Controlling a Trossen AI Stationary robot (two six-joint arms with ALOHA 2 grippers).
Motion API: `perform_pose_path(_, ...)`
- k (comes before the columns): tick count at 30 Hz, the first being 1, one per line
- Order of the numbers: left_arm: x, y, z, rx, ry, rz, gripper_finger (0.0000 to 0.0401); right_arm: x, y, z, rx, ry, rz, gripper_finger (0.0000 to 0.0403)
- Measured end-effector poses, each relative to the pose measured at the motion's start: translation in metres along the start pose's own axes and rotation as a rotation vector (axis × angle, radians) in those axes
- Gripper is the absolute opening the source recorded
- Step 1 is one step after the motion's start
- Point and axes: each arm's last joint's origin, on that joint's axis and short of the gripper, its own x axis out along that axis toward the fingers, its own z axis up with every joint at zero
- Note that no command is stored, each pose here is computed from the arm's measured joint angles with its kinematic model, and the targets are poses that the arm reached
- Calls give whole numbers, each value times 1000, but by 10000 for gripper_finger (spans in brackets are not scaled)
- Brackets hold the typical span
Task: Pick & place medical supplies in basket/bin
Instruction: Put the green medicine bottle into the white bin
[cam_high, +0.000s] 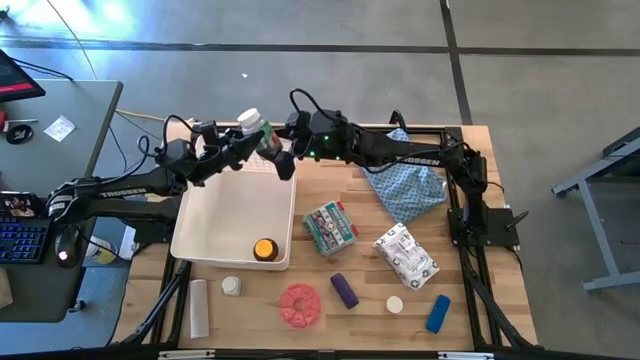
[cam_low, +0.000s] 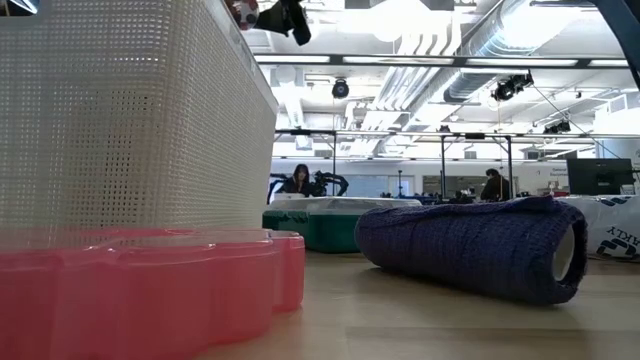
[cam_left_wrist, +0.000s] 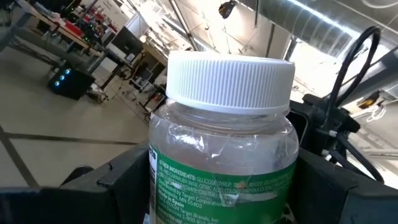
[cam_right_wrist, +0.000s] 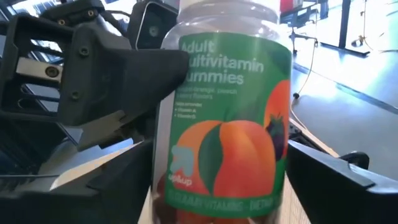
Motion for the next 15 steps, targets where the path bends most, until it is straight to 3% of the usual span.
perform_pose_path(10,0,0,0,0,-1,1,333,0,0,0,3,6,-9,287)
perform_pose_path(15,0,1,-1,-1,30,-8,366,0,-1,-1,-3,14,-16,283)
